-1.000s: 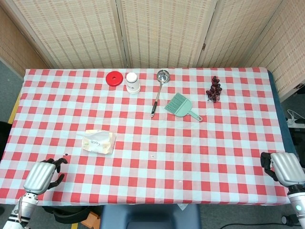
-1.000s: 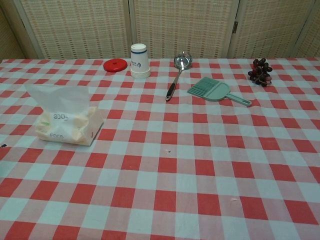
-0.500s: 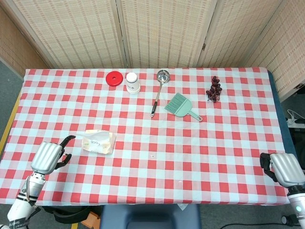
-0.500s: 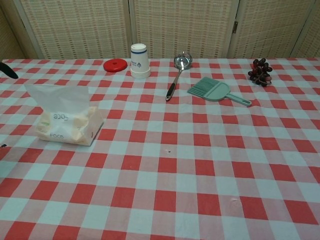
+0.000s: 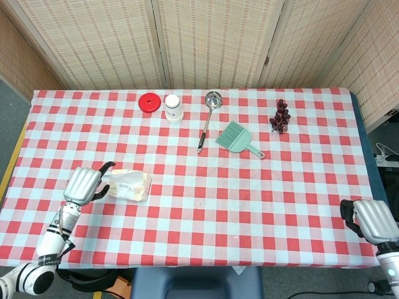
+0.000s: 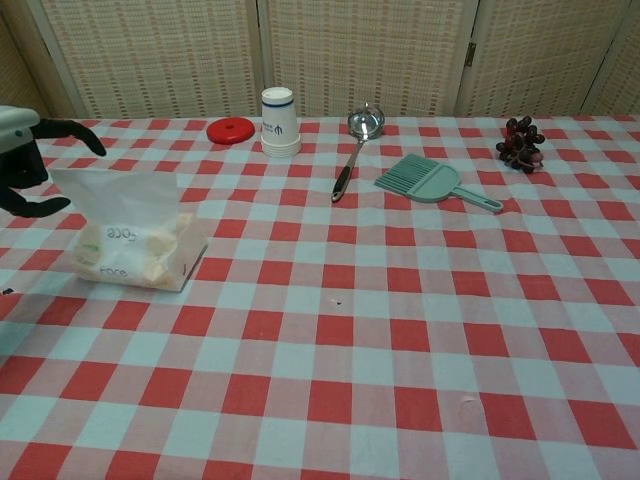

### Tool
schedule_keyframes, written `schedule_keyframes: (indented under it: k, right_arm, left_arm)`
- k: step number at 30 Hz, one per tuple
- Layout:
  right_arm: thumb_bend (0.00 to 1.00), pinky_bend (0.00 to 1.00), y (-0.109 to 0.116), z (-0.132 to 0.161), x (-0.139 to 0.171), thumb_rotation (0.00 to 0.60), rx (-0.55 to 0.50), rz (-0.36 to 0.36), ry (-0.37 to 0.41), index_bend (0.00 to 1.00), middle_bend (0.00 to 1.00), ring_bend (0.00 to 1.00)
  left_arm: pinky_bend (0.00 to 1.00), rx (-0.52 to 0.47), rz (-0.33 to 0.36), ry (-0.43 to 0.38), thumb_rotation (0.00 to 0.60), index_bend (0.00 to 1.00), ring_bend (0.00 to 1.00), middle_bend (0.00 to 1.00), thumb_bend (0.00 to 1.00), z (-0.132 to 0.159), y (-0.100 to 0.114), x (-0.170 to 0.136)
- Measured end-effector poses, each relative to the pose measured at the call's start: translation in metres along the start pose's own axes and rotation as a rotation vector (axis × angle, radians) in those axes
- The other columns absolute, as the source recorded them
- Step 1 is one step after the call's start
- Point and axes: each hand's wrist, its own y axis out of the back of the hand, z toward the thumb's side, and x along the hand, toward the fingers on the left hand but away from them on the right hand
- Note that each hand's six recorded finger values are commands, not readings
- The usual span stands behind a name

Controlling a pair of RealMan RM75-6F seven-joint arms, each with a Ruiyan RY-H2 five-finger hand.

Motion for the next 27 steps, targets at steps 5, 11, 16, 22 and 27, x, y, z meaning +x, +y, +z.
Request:
schedule_keyframes:
  k: [5, 11, 16, 22, 27]
  right_arm:
    - [1.0, 0.86, -0.002, 0.001, -0.001, 0.6, 0.008, 0.01, 0.004, 0.95, 0.8, 0.65]
    - [1.0, 0.86, -0.002, 0.001, -0.001, 0.6, 0.007, 0.012, 0.001, 0.95, 0.8, 0.65]
    - [1.0, 0.86, -0.002, 0.002, 0.0, 0.6, 0.008, 0.013, 0.004, 0.95, 0.8, 0.65]
    - [1.0, 0.86, -0.003, 0.002, -0.002, 0.6, 0.01, 0.019, 0.004, 0.95, 0.8, 0.65]
    - [1.0, 0.86, -0.004, 0.002, -0.001, 0.6, 0.012, 0.023, 0.005, 0.95, 0.8, 0.65]
  left_arm:
    - [1.0, -0.003, -0.02, 0.009, 0.6, 0.36, 1.0, 1.0, 0.39, 0.005, -0.009, 0.014]
    - [1.0, 0.005, -0.013, 0.019, 0.6, 0.64, 1.0, 1.0, 0.43, 0.007, -0.015, 0.021]
    - [1.0, 0.03, 0.044, 0.043, 0.6, 0.75, 1.0, 1.0, 0.48, 0.004, -0.013, 0.025]
    - [1.0, 0.023, 0.095, 0.057, 0.6, 0.77, 1.0, 1.0, 0.5, 0.003, -0.004, 0.026]
    - [1.0, 0.032, 0.117, 0.056, 0.6, 0.77, 1.0, 1.0, 0.5, 0.002, 0.003, 0.026]
